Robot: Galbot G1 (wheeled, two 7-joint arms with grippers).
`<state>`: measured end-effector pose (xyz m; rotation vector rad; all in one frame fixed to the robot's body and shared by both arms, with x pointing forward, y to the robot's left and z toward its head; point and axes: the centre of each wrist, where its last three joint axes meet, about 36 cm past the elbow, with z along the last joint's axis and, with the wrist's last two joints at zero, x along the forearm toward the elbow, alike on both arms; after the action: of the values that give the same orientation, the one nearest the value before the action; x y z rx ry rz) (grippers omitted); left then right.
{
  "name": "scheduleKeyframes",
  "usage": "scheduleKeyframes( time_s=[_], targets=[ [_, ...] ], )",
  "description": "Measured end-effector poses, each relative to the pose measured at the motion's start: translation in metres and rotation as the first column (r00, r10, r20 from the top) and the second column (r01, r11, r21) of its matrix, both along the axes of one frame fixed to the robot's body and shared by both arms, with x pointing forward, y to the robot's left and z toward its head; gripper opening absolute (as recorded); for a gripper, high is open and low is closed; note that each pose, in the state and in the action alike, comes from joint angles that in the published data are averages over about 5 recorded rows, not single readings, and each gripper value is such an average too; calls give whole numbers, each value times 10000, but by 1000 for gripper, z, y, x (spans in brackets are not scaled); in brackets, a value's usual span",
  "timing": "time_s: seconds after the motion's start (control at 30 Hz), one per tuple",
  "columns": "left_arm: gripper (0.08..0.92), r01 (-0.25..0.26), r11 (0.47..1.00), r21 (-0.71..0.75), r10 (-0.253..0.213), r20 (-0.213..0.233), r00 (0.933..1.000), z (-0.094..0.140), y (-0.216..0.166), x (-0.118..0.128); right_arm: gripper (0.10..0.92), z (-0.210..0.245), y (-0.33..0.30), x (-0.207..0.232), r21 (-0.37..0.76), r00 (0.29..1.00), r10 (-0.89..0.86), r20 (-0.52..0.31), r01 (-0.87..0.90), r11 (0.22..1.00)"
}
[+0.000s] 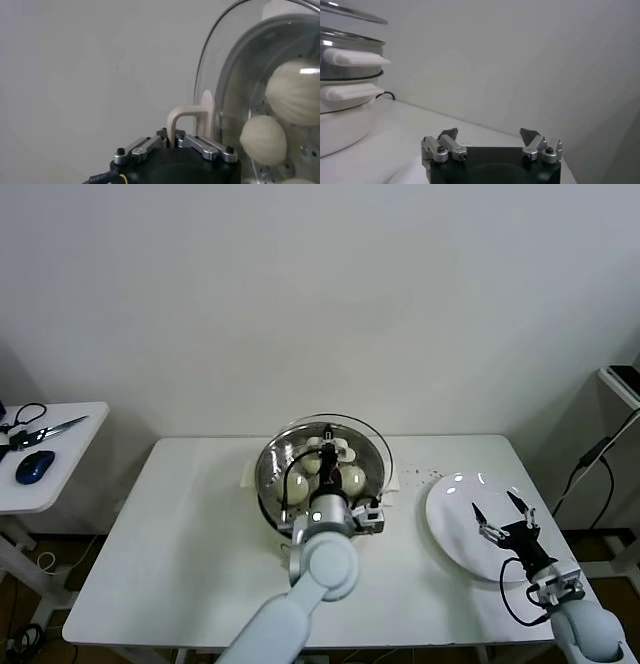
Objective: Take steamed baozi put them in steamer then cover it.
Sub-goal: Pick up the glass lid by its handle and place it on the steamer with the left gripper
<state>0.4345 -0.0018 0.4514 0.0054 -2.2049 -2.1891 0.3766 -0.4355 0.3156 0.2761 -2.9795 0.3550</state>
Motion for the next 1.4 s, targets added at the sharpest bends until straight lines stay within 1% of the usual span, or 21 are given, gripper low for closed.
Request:
scheduleKeyframes(
  time_s=[0.2,0.33,0.87,1.13,1.4],
  targets=[
    [154,-164,9999,46,165,-212,9996,-7,2,6,823,-1,1,1,-58,10000,61,-8,-61,10000],
    [154,-225,9997,50,226,-275,9994,-9,3,10,823,-2,0,1,-98,10000,87,-29,-87,9999],
    [154,-304,9995,115,309,-481,9984,-16,5,17,823,-1,-2,0,-300,9998,175,-21,-176,9994],
    [154,-239,9996,131,247,-626,9977,-20,5,14,823,0,-2,1,-382,9998,214,-5,-214,9990],
    [154,-227,9996,148,236,-640,9977,-23,6,14,823,-1,-1,2,-425,9997,263,-6,-263,9988]
  ],
)
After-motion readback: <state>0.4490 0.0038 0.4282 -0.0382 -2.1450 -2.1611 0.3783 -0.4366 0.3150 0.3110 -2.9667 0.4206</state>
